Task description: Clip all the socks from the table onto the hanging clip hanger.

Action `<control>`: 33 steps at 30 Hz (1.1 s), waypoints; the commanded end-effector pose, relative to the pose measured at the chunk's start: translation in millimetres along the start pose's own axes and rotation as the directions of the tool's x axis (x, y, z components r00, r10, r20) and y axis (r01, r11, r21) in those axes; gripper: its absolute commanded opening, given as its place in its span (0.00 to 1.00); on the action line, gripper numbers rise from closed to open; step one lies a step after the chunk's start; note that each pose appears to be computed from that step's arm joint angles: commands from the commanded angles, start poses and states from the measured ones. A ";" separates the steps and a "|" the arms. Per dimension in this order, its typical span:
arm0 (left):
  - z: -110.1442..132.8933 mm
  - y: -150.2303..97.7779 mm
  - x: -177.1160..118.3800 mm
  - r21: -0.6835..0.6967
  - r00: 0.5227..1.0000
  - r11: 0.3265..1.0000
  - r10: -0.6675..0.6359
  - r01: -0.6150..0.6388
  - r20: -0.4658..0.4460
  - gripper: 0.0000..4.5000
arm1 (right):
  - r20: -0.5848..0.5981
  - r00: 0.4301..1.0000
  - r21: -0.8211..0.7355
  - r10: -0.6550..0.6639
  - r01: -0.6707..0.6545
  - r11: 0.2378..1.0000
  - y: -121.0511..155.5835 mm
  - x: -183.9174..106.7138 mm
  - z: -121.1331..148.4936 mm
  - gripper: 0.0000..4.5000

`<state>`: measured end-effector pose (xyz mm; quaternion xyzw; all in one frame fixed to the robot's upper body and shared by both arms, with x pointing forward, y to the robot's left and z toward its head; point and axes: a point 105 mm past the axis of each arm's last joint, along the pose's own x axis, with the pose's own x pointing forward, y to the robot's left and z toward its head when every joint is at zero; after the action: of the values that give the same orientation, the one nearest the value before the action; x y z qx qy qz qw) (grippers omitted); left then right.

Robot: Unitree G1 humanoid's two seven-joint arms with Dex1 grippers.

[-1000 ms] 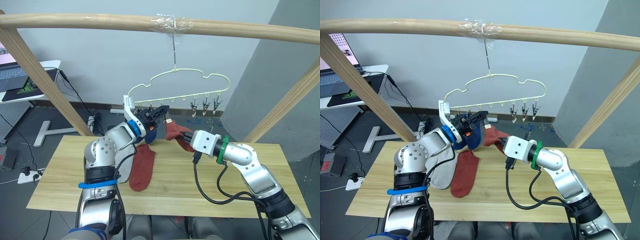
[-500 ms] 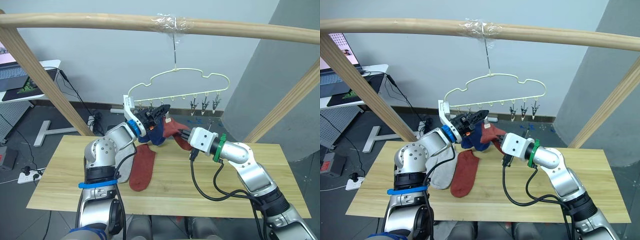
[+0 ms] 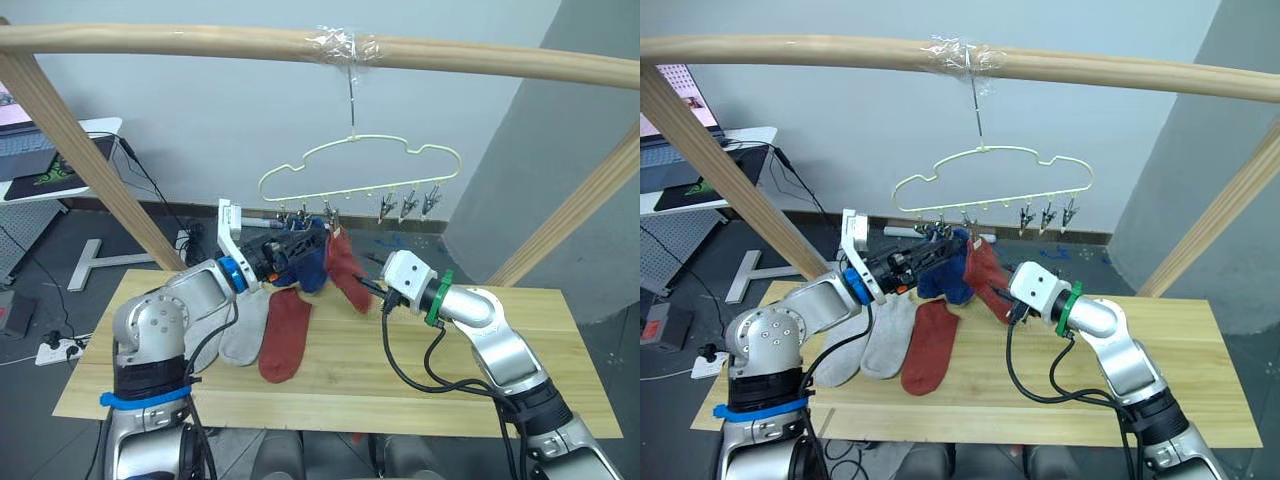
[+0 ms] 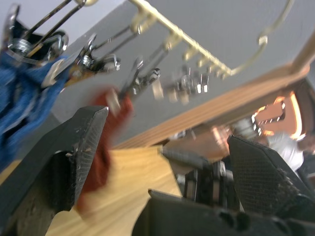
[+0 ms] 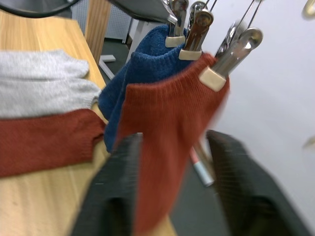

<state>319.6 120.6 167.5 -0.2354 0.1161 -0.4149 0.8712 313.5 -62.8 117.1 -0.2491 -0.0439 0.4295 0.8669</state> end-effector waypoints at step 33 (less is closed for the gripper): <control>17.8 -47.9 1.3 0.697 0.978 0.708 -0.202 0.113 0.047 1.00 | -0.043 0.801 0.545 -0.597 0.519 0.658 -84.1 20.6 39.9 0.55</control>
<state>299.9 104.5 193.7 0.0622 -0.0879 -0.4793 0.8710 374.1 -72.7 173.2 0.0503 -0.0264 0.1571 0.9859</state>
